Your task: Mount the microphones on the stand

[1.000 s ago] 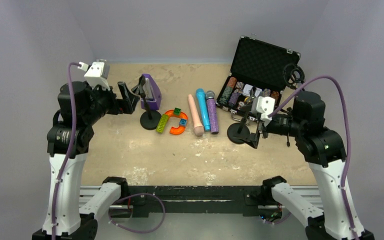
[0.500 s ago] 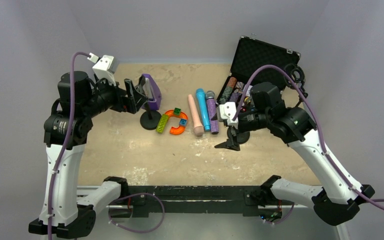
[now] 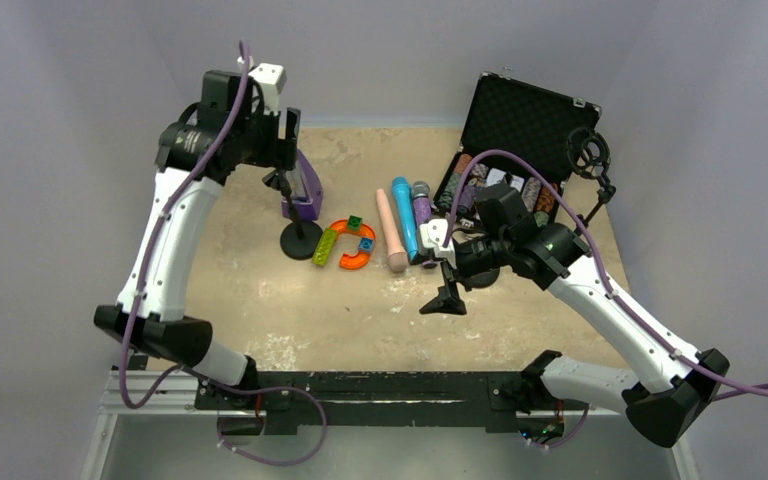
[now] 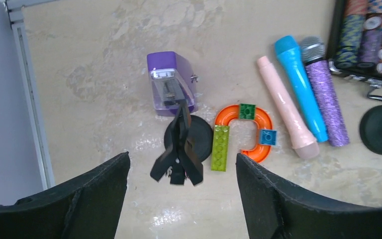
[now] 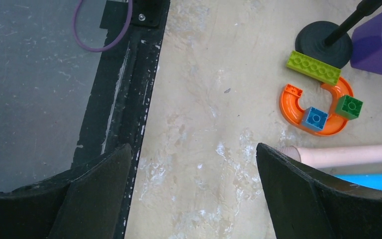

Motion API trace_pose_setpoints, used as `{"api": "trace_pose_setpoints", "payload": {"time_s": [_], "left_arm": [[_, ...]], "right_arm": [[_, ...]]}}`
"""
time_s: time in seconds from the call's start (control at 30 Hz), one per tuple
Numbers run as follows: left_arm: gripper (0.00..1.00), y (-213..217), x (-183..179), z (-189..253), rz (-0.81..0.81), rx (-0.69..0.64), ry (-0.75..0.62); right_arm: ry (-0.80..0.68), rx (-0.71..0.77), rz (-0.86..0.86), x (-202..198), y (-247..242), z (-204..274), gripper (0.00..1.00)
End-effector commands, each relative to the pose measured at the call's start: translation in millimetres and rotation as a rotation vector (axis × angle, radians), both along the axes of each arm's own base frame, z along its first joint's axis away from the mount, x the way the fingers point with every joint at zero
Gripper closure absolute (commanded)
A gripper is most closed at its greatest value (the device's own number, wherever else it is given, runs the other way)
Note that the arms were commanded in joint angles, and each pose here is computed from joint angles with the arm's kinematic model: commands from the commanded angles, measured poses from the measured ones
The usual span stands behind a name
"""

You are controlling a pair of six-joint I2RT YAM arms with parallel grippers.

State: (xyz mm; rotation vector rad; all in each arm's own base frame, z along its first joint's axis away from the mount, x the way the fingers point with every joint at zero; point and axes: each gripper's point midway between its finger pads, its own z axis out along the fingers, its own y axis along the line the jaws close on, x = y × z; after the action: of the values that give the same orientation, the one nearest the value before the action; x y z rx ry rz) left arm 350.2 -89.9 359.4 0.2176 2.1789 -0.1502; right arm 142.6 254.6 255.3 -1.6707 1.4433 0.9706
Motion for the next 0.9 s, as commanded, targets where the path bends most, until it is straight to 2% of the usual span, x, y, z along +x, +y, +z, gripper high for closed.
{"api": "trace_pose_setpoints", "payload": {"time_s": [0.0,0.23,0.4,0.53,0.6,0.73,0.87], "left_arm": [[0.23,17,24,-12,0.07,0.133,0.042],[0.41,3,44,-38,0.032,0.128,0.13],[0.53,-1,40,-57,0.01,0.125,0.193],[0.68,-1,36,-65,-0.001,0.126,0.212],[0.79,-1,34,-64,-0.005,0.127,0.211],[0.91,4,25,-47,-0.009,0.135,0.163],[0.99,12,8,-25,-0.005,0.139,0.09]], "right_arm": [[-0.011,0.067,0.03,-4,8,9,0.01],[0.001,0.056,0.025,-3,8,-2,0.01],[-0.006,0.055,0.022,-2,8,-2,0.01],[-0.004,0.056,0.025,-3,8,-1,0.01],[-0.003,0.055,0.026,-3,8,-1,0.01],[-0.005,0.055,0.025,-4,6,0,0.01],[-0.013,0.057,0.028,-6,5,1,0.01]]}}
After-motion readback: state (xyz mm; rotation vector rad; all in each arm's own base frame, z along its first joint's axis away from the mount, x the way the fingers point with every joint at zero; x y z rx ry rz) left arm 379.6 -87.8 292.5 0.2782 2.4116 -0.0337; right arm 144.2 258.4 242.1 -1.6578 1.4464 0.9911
